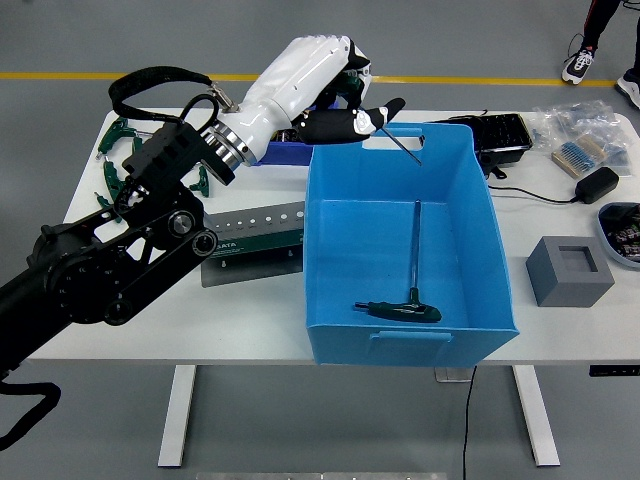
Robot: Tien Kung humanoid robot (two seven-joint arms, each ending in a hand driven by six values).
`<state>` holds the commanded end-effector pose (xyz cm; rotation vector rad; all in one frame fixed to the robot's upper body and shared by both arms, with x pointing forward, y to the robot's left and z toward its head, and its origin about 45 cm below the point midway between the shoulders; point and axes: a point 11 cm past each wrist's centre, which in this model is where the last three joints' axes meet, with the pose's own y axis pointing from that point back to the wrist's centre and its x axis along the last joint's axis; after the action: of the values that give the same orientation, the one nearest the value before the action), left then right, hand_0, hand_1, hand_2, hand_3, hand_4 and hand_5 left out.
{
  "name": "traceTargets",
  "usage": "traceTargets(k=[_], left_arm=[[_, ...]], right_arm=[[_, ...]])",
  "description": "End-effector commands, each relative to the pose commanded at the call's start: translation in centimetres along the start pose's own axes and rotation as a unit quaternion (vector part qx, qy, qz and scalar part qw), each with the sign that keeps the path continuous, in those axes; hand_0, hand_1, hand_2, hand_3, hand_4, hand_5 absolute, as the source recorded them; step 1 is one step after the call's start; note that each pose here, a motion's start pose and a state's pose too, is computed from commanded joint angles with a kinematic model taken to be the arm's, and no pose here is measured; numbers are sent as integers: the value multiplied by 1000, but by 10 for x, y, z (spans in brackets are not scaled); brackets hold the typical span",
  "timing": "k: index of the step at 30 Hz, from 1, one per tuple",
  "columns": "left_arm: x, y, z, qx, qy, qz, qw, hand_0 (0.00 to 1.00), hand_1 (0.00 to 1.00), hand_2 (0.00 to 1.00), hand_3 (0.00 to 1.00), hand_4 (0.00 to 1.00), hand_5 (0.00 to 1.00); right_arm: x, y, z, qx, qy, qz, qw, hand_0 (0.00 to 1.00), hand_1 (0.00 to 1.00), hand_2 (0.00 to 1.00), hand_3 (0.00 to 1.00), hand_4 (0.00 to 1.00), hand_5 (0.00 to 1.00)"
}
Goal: Lift tool from toolbox,place it in box,lift tool from toolbox,place it in box
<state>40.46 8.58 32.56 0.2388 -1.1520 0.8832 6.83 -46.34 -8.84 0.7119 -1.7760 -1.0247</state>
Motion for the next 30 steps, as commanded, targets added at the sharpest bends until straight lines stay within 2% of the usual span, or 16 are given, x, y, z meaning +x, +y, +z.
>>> traceTargets(k=[5,6,11,12,17,18,24,25,30], left_arm=[[-41,8,1,-10,0,-69,998,96,2,34,92,663,613],[-46,10,1,-9,6,-80,997,236,196,274,464,857,657],[-65,15,2,-9,25,-132,991,236,196,274,464,857,657],[-68,16,1,-6,29,-142,989,513,629,664,656,883,676],[-79,20,-2,12,55,-174,983,513,629,664,656,883,676],[-81,21,-3,14,56,-179,982,763,804,847,740,912,710],[-85,24,-6,23,57,-192,979,763,804,847,740,912,710],[-85,24,-7,24,58,-191,980,856,885,944,779,913,715],[-78,24,-10,28,70,-166,983,856,885,944,779,913,715]], right_arm=[[0,0,-3,3,0,0,1000,721,694,734,553,788,708],[0,0,-3,3,-1,0,1000,721,694,734,553,787,708],[1,0,-4,4,-2,0,1000,721,694,734,553,787,708],[1,0,-4,4,-2,0,1000,721,695,734,552,787,709],[0,0,-3,3,0,0,1000,721,695,734,552,787,709],[0,0,-3,3,0,0,1000,718,695,734,552,787,708],[0,0,-2,2,-1,0,1000,718,695,734,552,787,708],[0,0,-2,2,-1,0,1000,718,694,734,552,786,708],[-1,0,-2,2,-1,0,1000,718,694,734,552,786,708]])
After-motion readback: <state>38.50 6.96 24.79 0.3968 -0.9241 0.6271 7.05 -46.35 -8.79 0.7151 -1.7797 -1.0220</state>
